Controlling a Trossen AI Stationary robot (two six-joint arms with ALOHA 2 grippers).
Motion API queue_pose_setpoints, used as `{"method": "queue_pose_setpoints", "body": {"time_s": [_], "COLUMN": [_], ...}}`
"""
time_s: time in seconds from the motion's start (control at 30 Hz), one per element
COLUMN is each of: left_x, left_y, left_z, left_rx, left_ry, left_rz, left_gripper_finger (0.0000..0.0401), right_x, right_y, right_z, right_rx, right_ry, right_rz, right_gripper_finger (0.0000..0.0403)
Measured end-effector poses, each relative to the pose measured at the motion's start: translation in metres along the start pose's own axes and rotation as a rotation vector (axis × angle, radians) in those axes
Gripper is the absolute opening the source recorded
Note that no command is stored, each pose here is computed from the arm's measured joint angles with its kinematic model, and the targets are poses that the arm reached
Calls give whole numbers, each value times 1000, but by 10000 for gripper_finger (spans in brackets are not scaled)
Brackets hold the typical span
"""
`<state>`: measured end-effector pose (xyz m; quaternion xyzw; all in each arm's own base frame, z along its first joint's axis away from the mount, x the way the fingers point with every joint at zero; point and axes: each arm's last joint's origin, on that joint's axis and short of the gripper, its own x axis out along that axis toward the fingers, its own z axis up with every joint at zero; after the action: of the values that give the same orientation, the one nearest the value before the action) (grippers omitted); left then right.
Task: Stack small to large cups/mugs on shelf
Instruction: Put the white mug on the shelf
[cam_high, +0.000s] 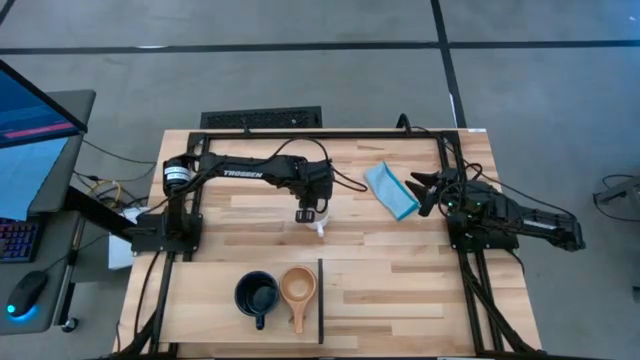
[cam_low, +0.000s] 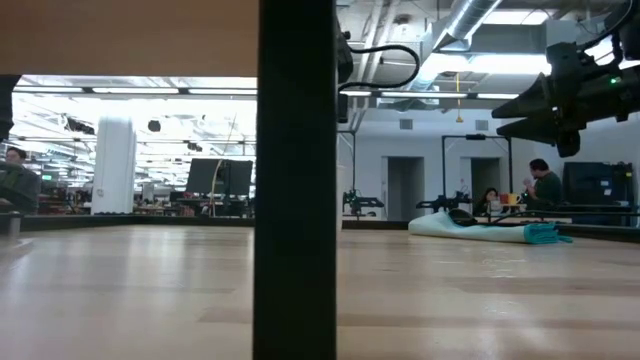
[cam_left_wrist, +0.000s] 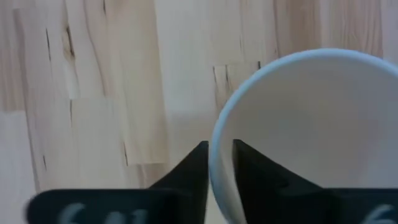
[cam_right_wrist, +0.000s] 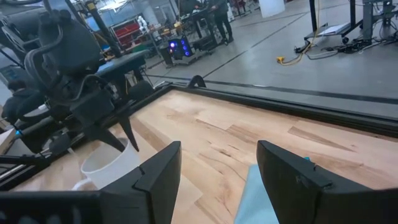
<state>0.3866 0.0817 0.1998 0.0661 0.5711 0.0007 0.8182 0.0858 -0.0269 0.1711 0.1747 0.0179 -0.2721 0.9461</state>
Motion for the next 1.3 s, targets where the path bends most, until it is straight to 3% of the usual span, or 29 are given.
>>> {"method": "queue_pose_setpoints", "body": {"time_s": [0.17,0.5,0.7,0.83,1.03,1.3], "left_x": [-1,-2,-17,-35,-71,-145], "left_y": [-1,-1,5,10,15,18], "left_z": [-2,-4,2,11,21,7], "left_rx": [-7,-81,-134,-140,-154,-216], "left_ry": [15,41,82,65,-1,-158], "left_rz": [-11,-13,24,114,117,151], "left_gripper_finger": [8,3,1,1,1,0], "right_x": [0,0,0,0,0,0], "right_y": [0,0,0,0,0,0], "right_z": [0,0,0,0,0,0], "right_rx": [0,0,-1,-16,-16,-17], "right_ry": [0,0,0,0,0,-1], "right_rz": [0,0,0,0,-1,-3], "right_gripper_finger": [232,232,232,232,232,232]}}
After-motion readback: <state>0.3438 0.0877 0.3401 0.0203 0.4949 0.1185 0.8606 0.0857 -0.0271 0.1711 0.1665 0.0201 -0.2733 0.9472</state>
